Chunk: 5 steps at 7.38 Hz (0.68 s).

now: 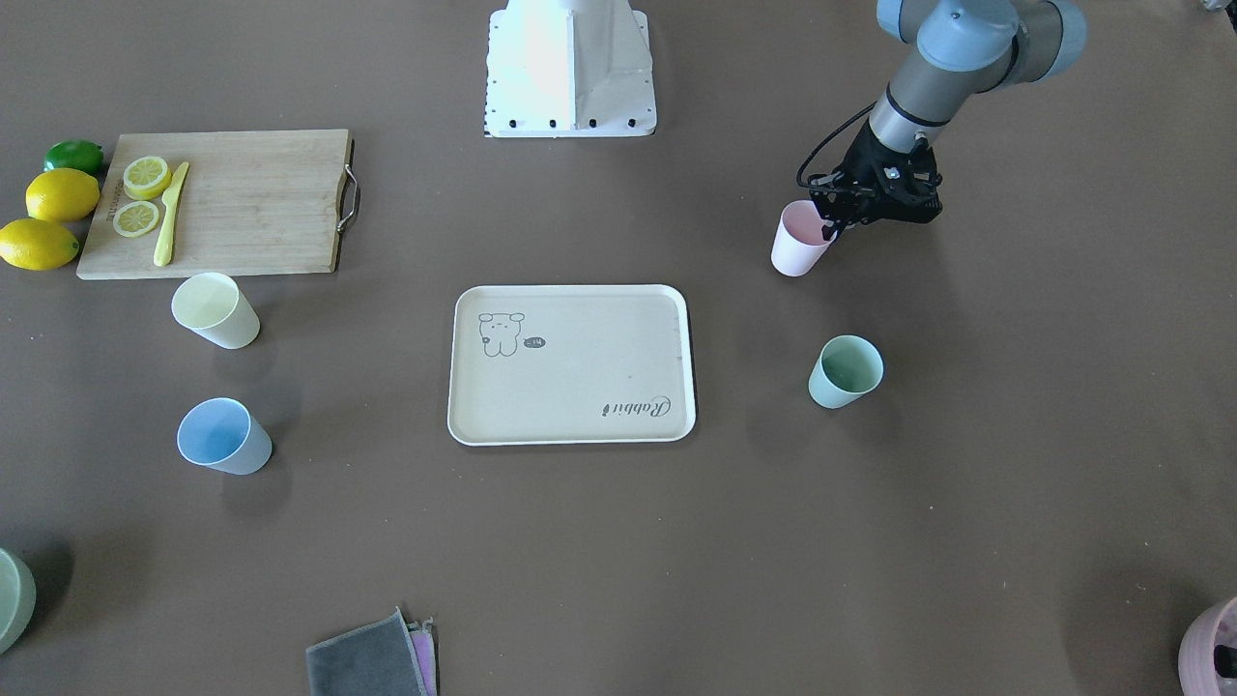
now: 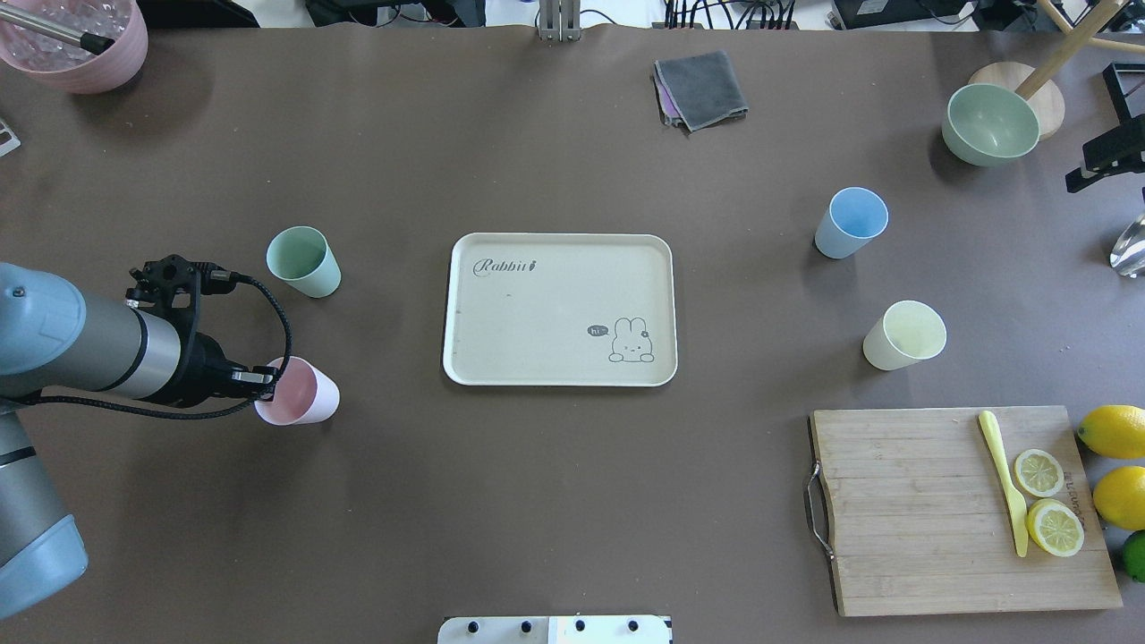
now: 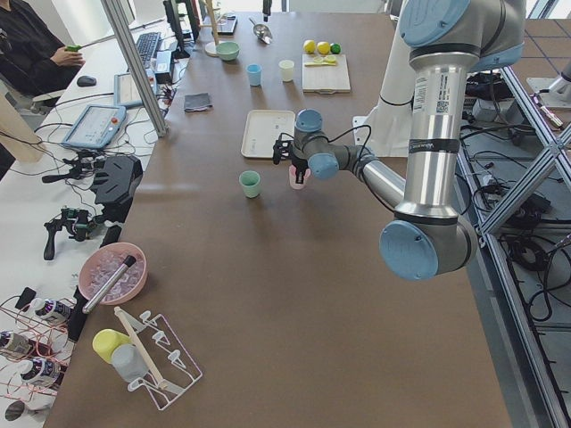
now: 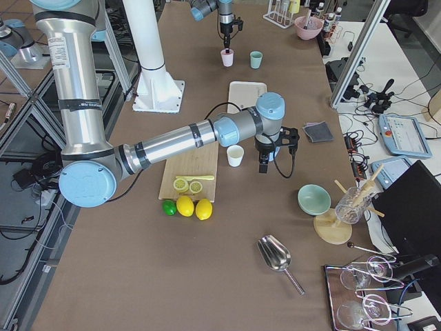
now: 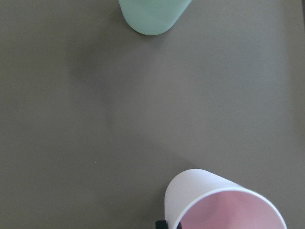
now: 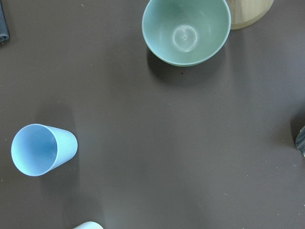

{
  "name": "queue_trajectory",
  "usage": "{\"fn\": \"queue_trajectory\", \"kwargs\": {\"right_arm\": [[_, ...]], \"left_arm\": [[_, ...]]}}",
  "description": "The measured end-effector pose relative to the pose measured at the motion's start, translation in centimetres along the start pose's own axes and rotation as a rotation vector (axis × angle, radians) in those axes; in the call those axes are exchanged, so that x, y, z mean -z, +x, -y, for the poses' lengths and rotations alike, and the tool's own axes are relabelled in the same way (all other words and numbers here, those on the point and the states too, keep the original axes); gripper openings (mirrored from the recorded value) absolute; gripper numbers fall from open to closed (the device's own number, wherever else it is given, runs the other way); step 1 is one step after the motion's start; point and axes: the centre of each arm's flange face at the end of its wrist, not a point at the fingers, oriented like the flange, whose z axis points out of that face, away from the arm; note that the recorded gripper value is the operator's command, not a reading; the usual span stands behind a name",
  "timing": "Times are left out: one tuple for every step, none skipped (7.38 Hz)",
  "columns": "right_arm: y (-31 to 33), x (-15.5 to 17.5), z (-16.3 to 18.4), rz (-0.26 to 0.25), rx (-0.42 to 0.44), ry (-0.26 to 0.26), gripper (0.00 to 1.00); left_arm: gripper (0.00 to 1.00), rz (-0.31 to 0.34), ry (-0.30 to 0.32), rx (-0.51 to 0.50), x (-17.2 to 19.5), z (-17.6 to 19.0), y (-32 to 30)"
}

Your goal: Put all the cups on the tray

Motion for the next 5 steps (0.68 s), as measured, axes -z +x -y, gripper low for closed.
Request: {"fn": "queue_trajectory", "kwargs": {"right_arm": [[-1.9,-1.3,-0.2,-0.021,-0.017,-0.001,1.00],[-4.2,-3.3,-0.7,-0.045,-0.029,0.008,1.00],[-5.9,-5.5,-1.7,-0.054,-0.025,0.016,1.00],[-6.7,-7.4,-3.2,-0.051,-0.016,0.013,1.00],[-6.7,-9.1,-4.8,-0.046,-0.005,0.005,1.00]], "left_arm": [[0.00,-0.014,-0.004,0.021,1.4,2.1,2.4],[0.00,-0.014,-0.010,0.053,2.8,4.3,6.8],[0.00,-0.008,-0.016,0.092,4.2,6.0,11.1],[0.00,-0.003,-0.018,0.124,5.1,7.2,14.5],[0.00,0.001,-0.014,0.149,5.2,8.4,17.0]]}}
